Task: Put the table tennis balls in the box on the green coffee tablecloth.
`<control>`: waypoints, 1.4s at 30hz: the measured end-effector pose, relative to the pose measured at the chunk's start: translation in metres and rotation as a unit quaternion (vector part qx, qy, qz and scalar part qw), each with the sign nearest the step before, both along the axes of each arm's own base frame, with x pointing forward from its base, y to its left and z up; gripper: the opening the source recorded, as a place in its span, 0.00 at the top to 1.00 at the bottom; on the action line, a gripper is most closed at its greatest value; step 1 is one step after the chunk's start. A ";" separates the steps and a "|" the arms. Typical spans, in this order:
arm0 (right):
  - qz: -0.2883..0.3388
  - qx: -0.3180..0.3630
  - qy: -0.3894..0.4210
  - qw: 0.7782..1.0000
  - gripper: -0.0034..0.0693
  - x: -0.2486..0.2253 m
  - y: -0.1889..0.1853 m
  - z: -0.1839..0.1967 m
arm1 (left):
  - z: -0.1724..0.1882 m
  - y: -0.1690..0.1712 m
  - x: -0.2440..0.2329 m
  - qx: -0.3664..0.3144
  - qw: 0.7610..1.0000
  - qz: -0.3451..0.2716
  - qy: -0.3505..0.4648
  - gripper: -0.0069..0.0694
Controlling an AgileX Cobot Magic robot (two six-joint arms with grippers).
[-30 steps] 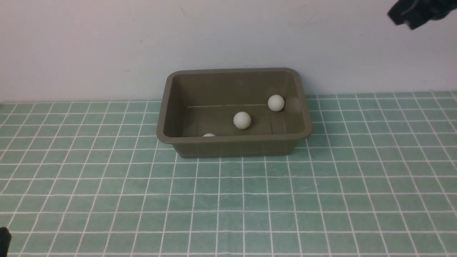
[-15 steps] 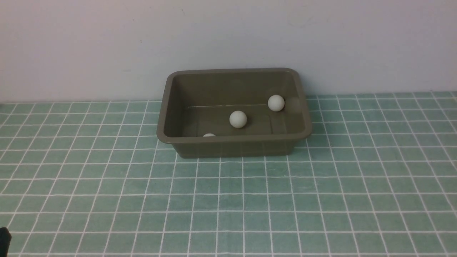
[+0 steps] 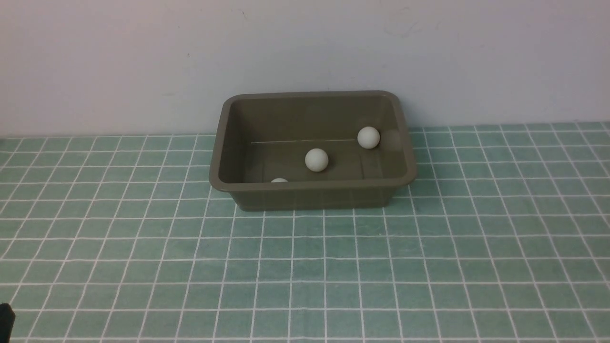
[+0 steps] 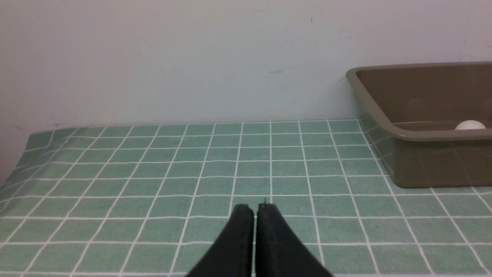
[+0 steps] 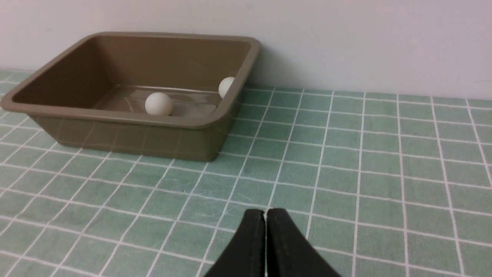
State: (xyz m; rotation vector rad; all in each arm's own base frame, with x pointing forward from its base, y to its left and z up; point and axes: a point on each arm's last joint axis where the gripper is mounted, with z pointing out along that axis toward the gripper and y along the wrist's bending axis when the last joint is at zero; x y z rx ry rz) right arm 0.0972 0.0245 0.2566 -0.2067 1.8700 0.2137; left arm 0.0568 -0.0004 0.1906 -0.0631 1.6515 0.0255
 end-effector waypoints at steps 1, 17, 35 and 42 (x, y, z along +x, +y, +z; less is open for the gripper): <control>0.001 -0.001 0.002 1.000 0.96 0.000 0.000 0.000 | 0.000 0.000 0.000 0.000 1.000 0.000 0.000 0.92; -0.062 -0.081 -0.023 0.995 0.96 -0.013 -0.017 -0.007 | 0.000 0.000 0.000 0.000 1.000 0.000 0.000 0.92; -0.133 -0.048 -0.122 0.982 0.96 -0.037 -0.024 -0.059 | 0.000 0.000 0.000 0.000 1.000 0.000 0.000 0.92; -0.133 -0.038 -0.141 0.980 0.96 -0.040 -0.024 -0.062 | 0.000 0.000 0.000 0.000 1.000 0.000 0.000 0.92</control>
